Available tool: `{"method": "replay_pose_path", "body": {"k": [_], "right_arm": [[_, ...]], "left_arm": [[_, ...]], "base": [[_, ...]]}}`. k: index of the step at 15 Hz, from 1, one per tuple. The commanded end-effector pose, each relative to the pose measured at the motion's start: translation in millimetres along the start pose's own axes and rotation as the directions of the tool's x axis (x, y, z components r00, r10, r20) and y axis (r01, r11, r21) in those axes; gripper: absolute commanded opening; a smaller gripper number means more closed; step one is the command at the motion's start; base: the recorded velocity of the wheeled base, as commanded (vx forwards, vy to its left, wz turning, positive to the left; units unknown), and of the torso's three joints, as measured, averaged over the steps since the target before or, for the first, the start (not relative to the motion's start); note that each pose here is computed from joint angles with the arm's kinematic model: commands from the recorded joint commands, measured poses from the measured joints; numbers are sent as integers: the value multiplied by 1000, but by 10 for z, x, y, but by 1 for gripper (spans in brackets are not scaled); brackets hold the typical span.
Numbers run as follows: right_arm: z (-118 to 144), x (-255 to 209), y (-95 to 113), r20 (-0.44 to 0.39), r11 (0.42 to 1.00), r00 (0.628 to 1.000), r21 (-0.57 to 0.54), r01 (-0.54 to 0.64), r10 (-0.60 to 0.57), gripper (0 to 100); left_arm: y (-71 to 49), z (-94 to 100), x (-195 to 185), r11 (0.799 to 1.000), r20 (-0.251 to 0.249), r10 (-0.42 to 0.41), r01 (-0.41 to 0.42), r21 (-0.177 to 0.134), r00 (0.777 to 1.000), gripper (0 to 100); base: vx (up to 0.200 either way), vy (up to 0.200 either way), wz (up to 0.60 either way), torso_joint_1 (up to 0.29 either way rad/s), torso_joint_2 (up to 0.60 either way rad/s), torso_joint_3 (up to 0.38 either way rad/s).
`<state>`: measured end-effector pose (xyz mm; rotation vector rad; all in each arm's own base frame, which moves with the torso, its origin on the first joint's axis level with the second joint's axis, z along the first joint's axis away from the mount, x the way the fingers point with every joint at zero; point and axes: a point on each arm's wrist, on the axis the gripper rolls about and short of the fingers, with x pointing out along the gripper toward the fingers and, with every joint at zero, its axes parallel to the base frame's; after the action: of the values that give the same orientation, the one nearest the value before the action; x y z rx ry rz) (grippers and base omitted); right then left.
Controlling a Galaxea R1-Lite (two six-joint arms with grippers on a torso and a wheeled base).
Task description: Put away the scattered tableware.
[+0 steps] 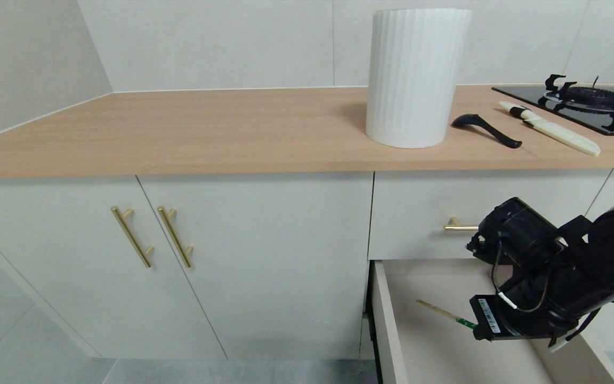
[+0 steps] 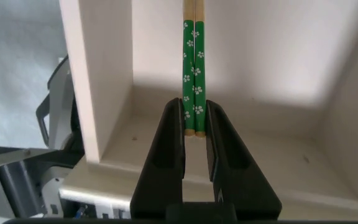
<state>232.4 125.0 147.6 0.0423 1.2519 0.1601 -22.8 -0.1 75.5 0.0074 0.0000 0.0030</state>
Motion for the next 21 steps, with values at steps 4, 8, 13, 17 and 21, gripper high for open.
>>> {"method": "replay_pose_path", "body": {"k": [4,8,13,17,21], "right_arm": [[2,-118,0,66,1000,997,0,-28,28,0],[16,186,1,155,998,986,-3,-57,57,0],[59,610,11,139,1000,990,11,25,-27,0],[96,971,-13,111,999,993,27,44,-46,0],[68,1246,-21,105,999,993,28,45,-47,0]], "left_arm": [[0,0,0,1000,0,0,0,0,1000,100],[0,0,0,1000,0,0,0,0,1000,100],[0,0,0,1000,0,0,0,0,1000,100],[0,0,0,1000,0,0,0,0,1000,100],[0,0,0,1000,0,0,0,0,1000,100]], "base": [[0,0,0,-30,141,99],[0,0,0,0,0,0],[0,0,0,0,0,0],[0,0,0,0,0,0],[0,0,0,0,0,0]]}}
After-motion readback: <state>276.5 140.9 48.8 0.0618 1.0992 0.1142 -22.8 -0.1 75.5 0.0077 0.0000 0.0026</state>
